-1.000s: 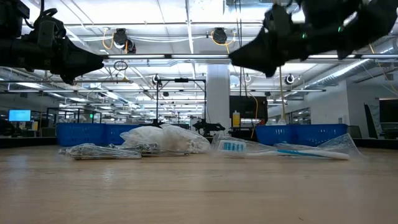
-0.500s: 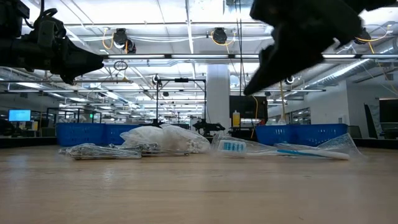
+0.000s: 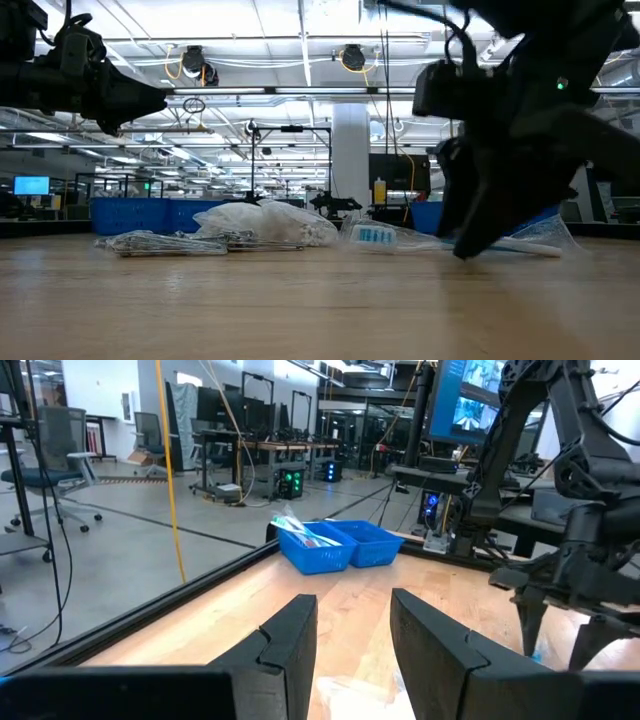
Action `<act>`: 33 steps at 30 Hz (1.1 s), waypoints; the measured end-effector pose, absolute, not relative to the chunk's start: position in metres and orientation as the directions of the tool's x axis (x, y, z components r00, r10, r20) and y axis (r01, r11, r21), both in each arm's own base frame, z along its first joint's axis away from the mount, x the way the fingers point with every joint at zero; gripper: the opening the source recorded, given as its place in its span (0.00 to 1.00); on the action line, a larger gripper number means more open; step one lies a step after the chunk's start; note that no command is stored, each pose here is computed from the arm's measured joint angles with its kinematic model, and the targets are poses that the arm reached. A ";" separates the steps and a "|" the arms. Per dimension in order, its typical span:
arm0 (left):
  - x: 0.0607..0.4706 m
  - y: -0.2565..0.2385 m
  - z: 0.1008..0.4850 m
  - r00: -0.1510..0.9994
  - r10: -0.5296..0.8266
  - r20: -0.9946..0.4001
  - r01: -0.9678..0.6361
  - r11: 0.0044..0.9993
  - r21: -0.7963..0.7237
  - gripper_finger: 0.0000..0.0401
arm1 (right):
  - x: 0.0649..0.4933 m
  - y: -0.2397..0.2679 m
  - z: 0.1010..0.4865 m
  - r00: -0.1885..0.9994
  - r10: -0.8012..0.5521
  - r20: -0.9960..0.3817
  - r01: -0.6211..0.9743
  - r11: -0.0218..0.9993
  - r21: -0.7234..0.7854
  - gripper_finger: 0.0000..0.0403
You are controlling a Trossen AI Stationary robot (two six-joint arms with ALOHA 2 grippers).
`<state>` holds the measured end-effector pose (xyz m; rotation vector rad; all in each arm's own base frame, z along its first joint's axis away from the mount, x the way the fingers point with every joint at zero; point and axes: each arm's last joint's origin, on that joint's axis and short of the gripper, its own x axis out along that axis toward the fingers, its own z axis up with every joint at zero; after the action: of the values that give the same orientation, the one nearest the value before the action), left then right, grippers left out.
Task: Pick & Place Travel size toiletries
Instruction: Put the blue toothbrush into the middle right blue basket
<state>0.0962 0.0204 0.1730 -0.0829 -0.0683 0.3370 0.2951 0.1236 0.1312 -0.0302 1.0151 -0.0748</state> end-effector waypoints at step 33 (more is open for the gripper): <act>0.096 0.020 0.173 0.941 0.333 0.054 -0.327 0.940 -0.093 0.32 | 0.308 0.097 0.130 0.534 -0.015 -0.845 0.007 1.000 -0.013 0.09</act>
<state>0.0962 0.0204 0.1731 -0.0828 -0.0690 0.3373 0.3079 0.0969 0.1299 -0.0089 1.0071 -0.0131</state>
